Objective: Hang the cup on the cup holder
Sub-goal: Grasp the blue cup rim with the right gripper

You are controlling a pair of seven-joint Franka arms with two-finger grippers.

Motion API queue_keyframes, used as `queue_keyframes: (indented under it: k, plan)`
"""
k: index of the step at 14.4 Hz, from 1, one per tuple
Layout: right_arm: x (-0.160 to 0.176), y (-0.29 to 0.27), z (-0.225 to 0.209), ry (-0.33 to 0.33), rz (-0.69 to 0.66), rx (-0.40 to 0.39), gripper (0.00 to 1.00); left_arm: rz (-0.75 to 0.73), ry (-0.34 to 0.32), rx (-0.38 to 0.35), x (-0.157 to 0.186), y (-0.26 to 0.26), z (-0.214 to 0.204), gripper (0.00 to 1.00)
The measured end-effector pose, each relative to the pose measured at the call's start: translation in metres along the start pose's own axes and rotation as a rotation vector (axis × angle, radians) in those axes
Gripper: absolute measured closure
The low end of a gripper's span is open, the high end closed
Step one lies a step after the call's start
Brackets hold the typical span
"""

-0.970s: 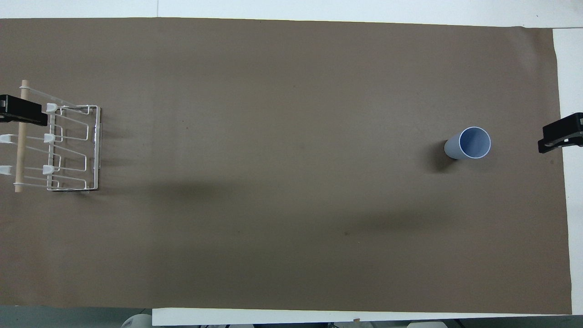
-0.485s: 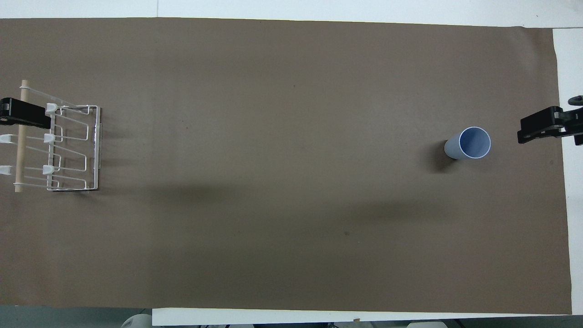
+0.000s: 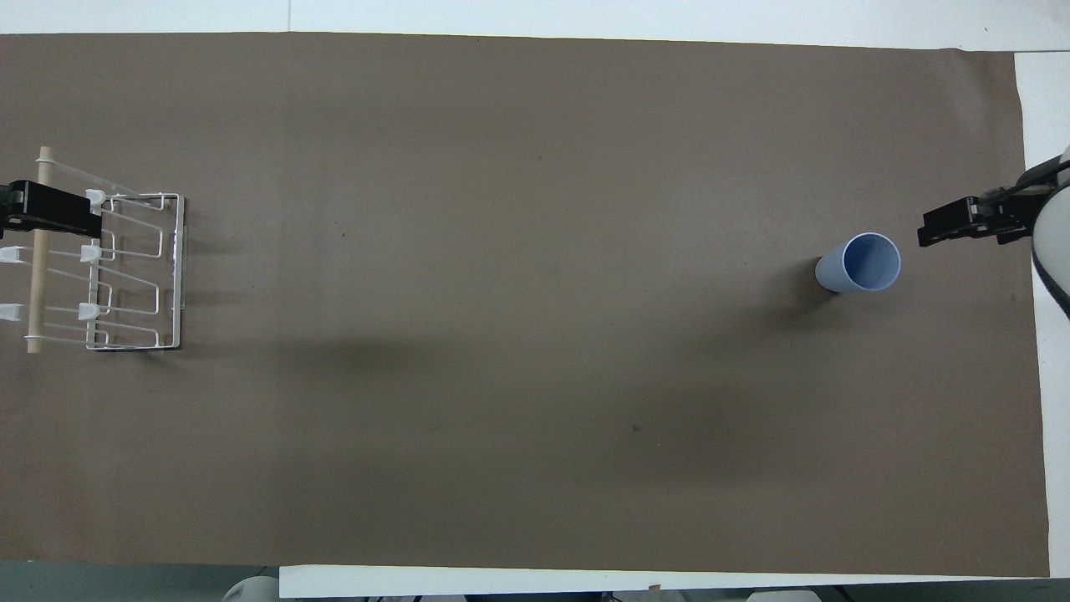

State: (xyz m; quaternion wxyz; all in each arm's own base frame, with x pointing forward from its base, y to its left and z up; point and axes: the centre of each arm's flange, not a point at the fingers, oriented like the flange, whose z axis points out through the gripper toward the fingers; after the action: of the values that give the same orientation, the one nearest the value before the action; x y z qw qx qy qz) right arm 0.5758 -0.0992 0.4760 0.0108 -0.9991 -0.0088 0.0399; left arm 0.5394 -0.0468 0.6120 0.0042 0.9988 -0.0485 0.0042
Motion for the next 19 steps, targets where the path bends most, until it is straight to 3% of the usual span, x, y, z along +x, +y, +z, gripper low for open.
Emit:
queue_keyframes:
  k: [5, 12, 13, 19]
  plan:
    - [0.004, 0.003, 0.077, -0.017, -0.078, 0.004, 0.03, 0.0, -0.002, 0.0, 0.0, 0.0, 0.0, 0.0]
    - [0.001, 0.005, 0.11, 0.012, -0.117, -0.004, 0.12, -0.001, -0.003, 0.0, 0.0, 0.0, 0.0, 0.0]
    - [0.001, 0.005, 0.114, 0.008, -0.118, -0.003, 0.19, -0.002, -0.003, 0.0, 0.0, -0.001, 0.0, 0.0]
    - [0.001, 0.003, 0.119, -0.001, -0.142, -0.001, 0.89, -0.011, -0.004, -0.001, -0.001, -0.006, 0.0, 0.0]
